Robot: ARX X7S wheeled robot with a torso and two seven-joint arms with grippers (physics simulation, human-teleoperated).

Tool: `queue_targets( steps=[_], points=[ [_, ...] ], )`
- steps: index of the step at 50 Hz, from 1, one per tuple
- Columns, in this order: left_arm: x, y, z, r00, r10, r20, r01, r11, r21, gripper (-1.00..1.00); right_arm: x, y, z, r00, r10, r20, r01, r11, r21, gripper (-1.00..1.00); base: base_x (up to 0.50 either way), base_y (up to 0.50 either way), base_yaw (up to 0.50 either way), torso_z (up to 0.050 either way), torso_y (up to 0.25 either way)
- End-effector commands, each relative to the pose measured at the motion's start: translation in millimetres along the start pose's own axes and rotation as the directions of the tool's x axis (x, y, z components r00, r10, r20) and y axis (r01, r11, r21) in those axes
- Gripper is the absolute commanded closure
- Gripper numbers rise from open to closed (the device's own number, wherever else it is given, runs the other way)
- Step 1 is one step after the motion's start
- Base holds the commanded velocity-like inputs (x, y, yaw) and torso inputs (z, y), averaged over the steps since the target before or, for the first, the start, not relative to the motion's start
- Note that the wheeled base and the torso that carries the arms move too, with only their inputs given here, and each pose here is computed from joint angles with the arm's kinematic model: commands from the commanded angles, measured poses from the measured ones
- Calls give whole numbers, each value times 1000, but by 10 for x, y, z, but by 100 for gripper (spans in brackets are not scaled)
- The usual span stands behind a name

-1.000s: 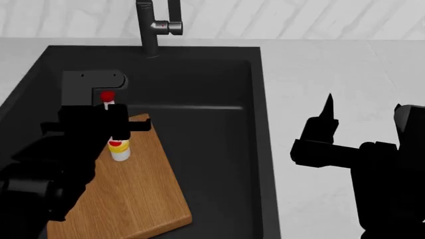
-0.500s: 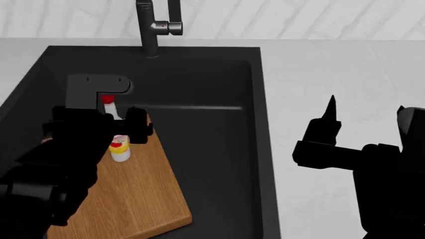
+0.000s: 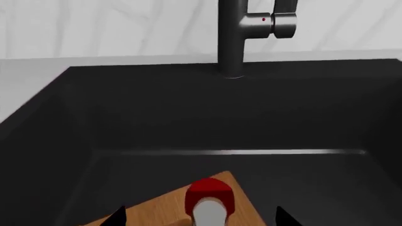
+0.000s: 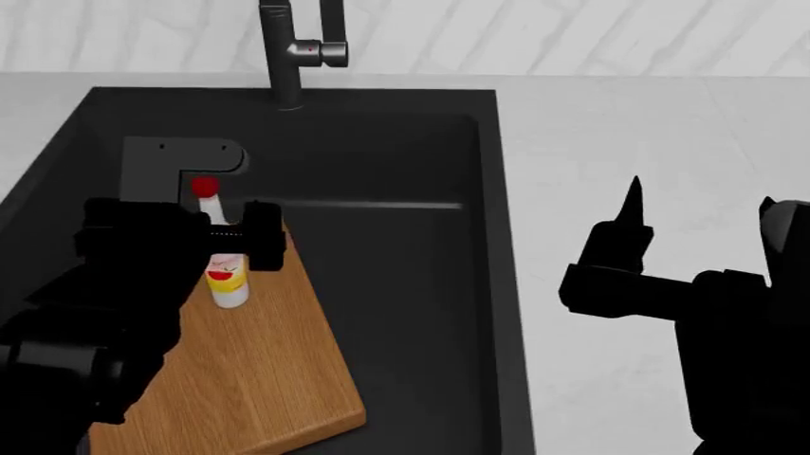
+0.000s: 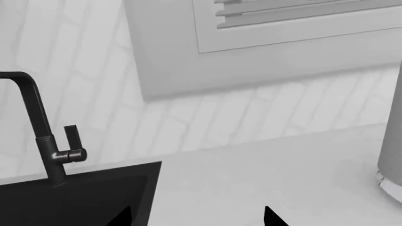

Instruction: Pick the bottled drink from the counter and place it in the sink

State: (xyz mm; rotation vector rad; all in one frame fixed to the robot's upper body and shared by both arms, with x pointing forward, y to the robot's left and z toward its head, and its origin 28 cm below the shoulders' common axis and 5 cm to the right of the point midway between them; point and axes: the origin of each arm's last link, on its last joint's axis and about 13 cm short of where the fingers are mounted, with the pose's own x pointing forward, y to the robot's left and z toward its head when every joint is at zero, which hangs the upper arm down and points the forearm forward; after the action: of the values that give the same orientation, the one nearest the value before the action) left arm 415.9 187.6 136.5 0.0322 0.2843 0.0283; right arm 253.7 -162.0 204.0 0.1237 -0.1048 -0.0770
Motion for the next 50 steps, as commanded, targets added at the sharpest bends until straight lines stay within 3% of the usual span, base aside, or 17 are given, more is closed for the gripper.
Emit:
queue_targets(
  steps=[1, 33, 50],
  points=[
    [4, 6, 83, 1000, -6, 21, 6, 1000, 5, -100, 1, 2, 15, 1000, 3, 5, -3, 1000, 2, -100, 0, 0, 0, 0, 0],
    [2, 57, 458, 995, -20, 102, 20, 1000, 3, -100, 14, 41, 47, 1000, 16, 15, -16, 1000, 4, -100, 0, 0, 0, 0, 0],
    [-14, 96, 679, 988, -14, 155, 8, 999, 38, -100, 12, 38, 75, 1000, 18, 24, -18, 1000, 6, -100, 0, 0, 0, 0, 0]
  ],
)
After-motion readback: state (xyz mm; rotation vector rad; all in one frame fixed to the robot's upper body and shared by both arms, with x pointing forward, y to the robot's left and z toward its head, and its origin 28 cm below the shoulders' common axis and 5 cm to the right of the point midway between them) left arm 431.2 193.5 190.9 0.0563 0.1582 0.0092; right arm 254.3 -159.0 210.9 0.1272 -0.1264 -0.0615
